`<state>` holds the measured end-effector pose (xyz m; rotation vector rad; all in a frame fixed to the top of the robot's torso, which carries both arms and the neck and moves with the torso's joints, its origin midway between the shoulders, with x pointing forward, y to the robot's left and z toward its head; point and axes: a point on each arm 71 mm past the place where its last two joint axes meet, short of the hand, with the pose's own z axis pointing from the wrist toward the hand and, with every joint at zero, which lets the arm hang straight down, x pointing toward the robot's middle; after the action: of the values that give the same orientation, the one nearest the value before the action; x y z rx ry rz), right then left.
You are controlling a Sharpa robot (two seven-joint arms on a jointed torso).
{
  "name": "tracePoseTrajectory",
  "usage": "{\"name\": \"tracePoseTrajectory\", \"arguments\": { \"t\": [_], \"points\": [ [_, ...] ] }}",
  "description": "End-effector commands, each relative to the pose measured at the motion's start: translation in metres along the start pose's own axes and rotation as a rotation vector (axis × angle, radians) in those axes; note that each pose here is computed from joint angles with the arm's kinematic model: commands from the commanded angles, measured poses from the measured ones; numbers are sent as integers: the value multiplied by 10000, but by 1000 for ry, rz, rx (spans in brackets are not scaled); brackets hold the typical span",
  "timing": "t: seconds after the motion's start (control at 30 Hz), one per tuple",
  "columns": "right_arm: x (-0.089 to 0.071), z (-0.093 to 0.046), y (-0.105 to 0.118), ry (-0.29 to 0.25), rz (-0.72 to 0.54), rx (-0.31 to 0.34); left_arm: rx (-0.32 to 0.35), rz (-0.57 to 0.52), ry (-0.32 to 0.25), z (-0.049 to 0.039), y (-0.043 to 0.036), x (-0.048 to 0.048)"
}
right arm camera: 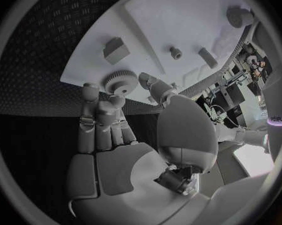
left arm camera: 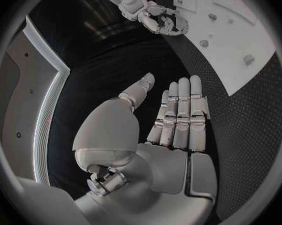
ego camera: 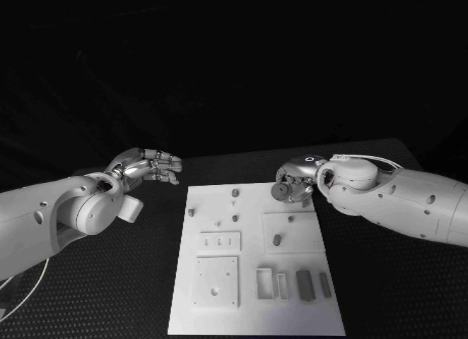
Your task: Assemble the parts on the task board
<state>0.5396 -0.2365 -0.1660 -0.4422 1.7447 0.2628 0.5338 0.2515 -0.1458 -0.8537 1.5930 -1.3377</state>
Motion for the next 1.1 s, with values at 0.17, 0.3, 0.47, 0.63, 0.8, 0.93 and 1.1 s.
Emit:
{"name": "tracePoseTrajectory", "arguments": {
  "t": [0.17,0.3,0.47,0.63,0.8,0.93,1.1],
  "points": [
    [20,26,-41,-2,-1,6,11,-10,16,5,-18,16],
    [67,30,-41,11,7,4,11,-10,14,2,-17,15],
    [72,35,-28,12,7,-1,11,-10,15,2,-16,16],
    [92,42,-15,14,-7,-3,10,-10,14,-1,-14,11],
    [144,49,12,21,-11,-9,8,-10,13,-2,-12,6],
    [163,53,8,12,-31,-5,7,-10,13,-5,-10,3],
    [152,54,24,-37,-65,-9,4,-9,7,-13,-5,-15]
  ]
}}
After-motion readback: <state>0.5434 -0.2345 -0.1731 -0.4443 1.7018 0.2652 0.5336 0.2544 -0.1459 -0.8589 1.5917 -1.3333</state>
